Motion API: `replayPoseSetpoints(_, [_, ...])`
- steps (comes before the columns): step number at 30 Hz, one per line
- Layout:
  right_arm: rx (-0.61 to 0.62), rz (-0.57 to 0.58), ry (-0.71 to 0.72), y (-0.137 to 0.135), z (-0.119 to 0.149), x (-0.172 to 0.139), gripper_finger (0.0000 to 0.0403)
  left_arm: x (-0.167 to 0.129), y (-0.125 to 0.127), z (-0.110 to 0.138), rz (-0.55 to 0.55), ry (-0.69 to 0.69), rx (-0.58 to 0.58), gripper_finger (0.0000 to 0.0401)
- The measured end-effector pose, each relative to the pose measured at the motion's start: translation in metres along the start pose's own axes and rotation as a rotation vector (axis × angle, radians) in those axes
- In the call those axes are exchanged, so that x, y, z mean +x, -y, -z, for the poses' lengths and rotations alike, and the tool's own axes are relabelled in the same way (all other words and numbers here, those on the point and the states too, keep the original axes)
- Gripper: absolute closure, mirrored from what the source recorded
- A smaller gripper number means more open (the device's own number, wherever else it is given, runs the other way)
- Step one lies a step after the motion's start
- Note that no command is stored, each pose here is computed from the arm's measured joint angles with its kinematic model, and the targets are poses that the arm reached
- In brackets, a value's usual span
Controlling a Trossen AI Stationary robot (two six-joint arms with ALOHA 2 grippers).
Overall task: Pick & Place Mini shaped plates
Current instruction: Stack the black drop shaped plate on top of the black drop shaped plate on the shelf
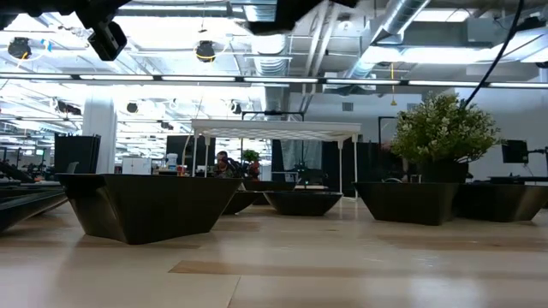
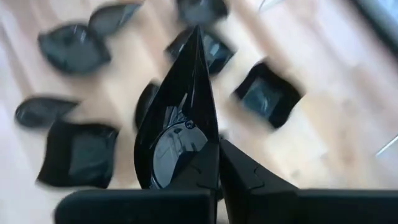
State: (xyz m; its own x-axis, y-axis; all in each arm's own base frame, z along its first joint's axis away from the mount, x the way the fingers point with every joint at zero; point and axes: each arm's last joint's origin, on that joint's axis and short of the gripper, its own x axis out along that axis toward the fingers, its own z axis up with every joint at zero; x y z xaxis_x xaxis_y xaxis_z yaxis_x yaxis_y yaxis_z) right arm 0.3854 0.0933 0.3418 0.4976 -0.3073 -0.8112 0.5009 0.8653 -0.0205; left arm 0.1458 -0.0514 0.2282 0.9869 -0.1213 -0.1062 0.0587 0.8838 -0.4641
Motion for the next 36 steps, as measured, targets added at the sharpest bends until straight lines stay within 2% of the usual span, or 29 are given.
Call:
replayPoseSetpoints(4, [-0.020,-0.013,0.042,0.031,-0.035,-0.008,0.0402,0.000,0.000,-0.001,-0.014,0.021,-0.022,0.0304])
replayPoseSetpoints(9, [-0.026,-0.057,0.089,0.073,-0.071,-0.009,0.0402,0.000,-0.002,-0.005,-0.091,0.097,-0.086,0.0304])
replayPoseSetpoints(16, [-0.021,-0.231,0.013,0.148,-0.100,0.008,0.0402,0.000,-0.006,-0.008,-0.203,0.161,-0.007,0.0304])
replayPoseSetpoints(19, [0.015,-0.271,-0.017,0.183,-0.106,0.015,0.0402,-0.001,-0.008,-0.011,-0.250,0.190,0.026,0.0304])
replayPoseSetpoints(25, [0.130,-0.156,-0.112,0.260,-0.102,0.021,0.0402,0.000,-0.013,-0.013,-0.307,0.216,0.037,0.0304])
replayPoseSetpoints(28, [0.191,-0.112,-0.153,0.289,-0.098,0.021,0.0402,0.000,-0.015,-0.014,-0.316,0.219,0.036,0.0304])
replayPoseSetpoints(32, [0.229,-0.084,-0.150,0.310,-0.092,0.013,0.0402,0.000,-0.015,-0.014,-0.317,0.217,0.037,0.0304])
replayPoseSetpoints(36, [0.229,-0.083,-0.042,0.311,-0.083,-0.013,0.0402,0.000,-0.015,-0.014,-0.317,0.217,0.037,0.0304])
